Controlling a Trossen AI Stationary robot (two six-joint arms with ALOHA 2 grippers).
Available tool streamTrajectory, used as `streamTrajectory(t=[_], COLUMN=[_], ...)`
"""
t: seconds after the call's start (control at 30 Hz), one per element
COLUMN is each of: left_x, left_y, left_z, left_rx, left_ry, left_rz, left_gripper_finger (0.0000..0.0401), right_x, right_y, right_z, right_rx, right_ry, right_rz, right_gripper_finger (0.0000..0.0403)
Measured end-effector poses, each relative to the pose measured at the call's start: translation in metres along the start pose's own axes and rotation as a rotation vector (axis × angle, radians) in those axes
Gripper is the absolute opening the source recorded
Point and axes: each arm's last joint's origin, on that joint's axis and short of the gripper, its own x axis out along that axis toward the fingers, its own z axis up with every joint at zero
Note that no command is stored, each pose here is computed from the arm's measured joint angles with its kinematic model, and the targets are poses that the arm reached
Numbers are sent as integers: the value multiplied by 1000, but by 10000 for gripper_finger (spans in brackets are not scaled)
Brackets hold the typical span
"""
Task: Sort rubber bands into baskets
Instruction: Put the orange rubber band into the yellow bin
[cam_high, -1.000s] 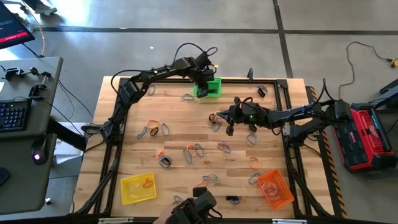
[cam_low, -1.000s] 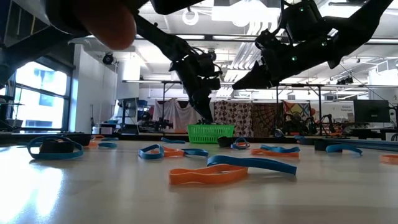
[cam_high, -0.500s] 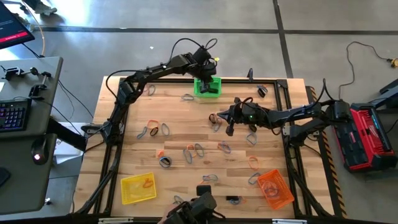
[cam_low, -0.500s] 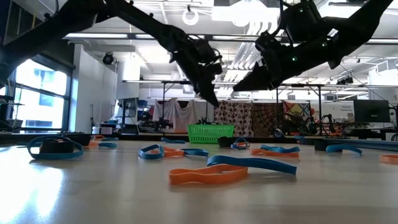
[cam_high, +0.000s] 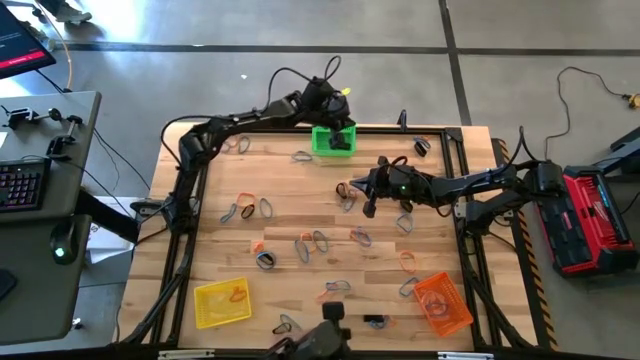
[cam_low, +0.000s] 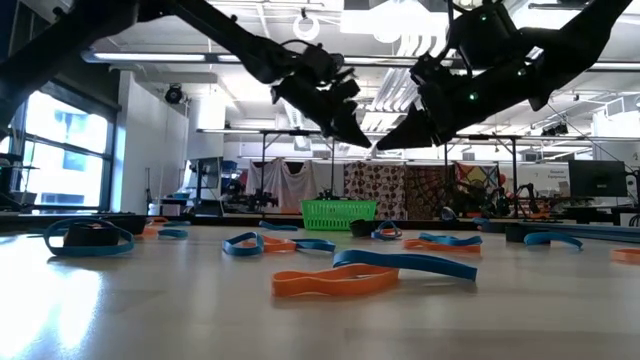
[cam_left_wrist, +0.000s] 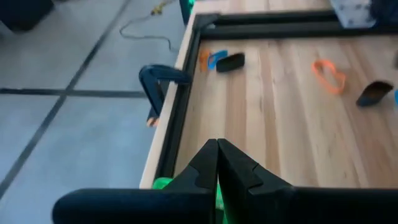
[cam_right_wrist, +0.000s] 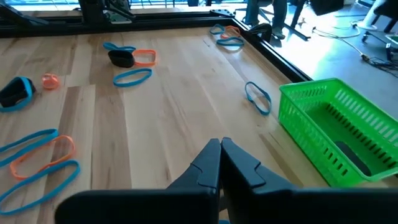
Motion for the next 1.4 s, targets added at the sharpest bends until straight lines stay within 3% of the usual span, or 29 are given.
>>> streamTrajectory(t=[0.17, 0.5, 0.83, 1.17, 1.4], left_x=[-18, -86, -141, -165, -166], left_y=[-10, -41, -82, -114, -131], left_z=[-11, -35, -73, -100, -120], left_rx=[9, -3, -30, -33, -53], left_ry=[-54, -205, -300, -329, -383], left_rz=[24, 70, 58, 13, -40], left_gripper_finger=[0, 0, 0, 0, 0], right_x=[0, 0, 0, -4, -13], right_y=[0, 1, 1, 1, -2], right_z=[0, 1, -10, -20, -2], right_rx=[7, 49, 118, 137, 93], right_ry=[1, 6, 117, 251, 521], right_rz=[0, 2, -2, -13, -59], right_gripper_finger=[0, 0, 0, 0, 0])
